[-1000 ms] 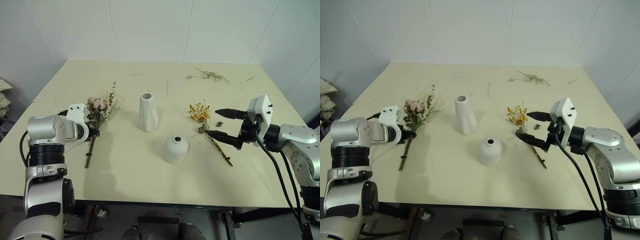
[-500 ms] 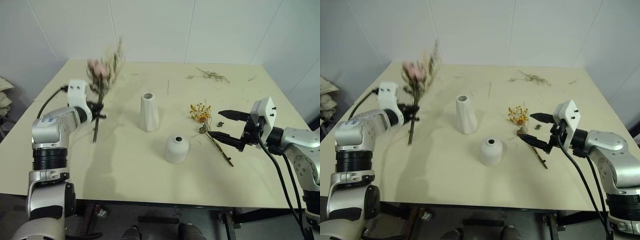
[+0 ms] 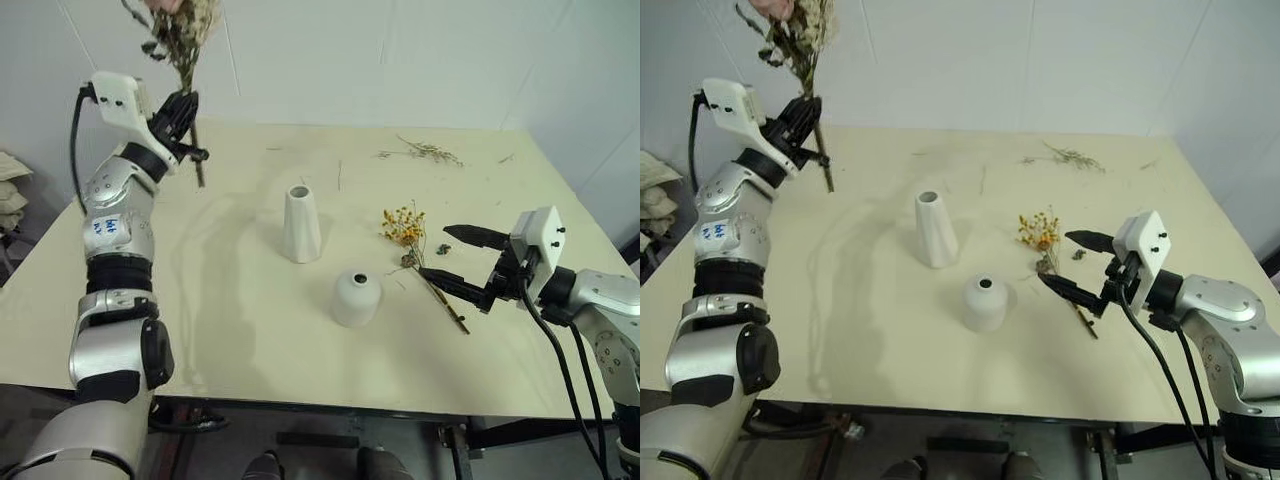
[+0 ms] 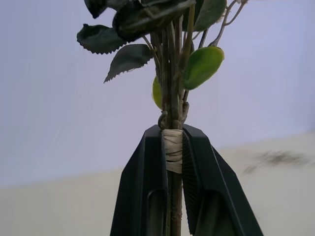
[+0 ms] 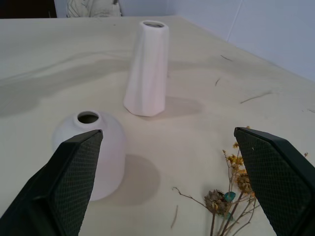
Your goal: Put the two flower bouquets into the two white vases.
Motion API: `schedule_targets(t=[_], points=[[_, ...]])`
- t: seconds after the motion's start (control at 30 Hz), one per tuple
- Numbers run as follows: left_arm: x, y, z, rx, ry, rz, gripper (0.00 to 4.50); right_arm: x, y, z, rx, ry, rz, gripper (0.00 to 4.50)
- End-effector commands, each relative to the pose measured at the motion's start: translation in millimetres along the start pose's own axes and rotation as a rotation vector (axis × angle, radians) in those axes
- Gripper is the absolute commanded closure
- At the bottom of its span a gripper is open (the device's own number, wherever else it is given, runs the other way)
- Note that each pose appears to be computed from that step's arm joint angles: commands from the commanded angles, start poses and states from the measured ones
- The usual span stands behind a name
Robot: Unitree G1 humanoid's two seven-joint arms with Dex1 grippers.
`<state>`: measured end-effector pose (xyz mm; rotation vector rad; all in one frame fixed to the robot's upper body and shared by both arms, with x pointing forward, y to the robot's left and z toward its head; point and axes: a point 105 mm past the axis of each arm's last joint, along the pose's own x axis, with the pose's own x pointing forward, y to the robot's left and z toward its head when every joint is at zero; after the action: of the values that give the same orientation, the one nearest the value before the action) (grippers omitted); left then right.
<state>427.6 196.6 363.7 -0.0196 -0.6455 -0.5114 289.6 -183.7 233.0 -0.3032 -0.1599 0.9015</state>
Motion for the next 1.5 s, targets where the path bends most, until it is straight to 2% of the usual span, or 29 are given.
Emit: schedule_targets(t=[0.03,0.1,0.23,0.4,0.6,0.73,0.87,1.0,1.5], points=[[19,-20,28,-0.073,-0.160,-0.132,4.37,-10,3,33,-0.039,-0.111,0.002,0.00],[24,-28,31,-0.108,-0.191,-0.179,4.37,-13,4,39,-0.027,-0.132,0.003,0.00],[33,-48,34,-0.160,-0.213,-0.303,4.37,-28,8,42,-0.015,-0.089,0.022,0.00],[40,-60,37,-0.224,-0.230,-0.371,4.37,-39,2,59,-0.015,-0.108,0.000,0.00],[40,-73,22,-0.252,-0.180,-0.436,4.37,-44,-1,75,-0.028,-0.116,-0.008,0.00],[40,-74,20,-0.277,-0.193,-0.426,4.37,-48,-5,85,-0.035,-0.131,-0.028,0.00],[40,-77,17,-0.311,-0.191,-0.440,4.37,-50,-4,84,-0.029,-0.108,-0.025,0.00],[35,-80,2,-0.339,-0.150,-0.444,4.37,-49,-4,77,-0.019,-0.033,-0.027,0.00],[26,-81,-29,-0.332,-0.054,-0.407,4.37,-50,-5,72,-0.023,-0.021,-0.054,0.00]])
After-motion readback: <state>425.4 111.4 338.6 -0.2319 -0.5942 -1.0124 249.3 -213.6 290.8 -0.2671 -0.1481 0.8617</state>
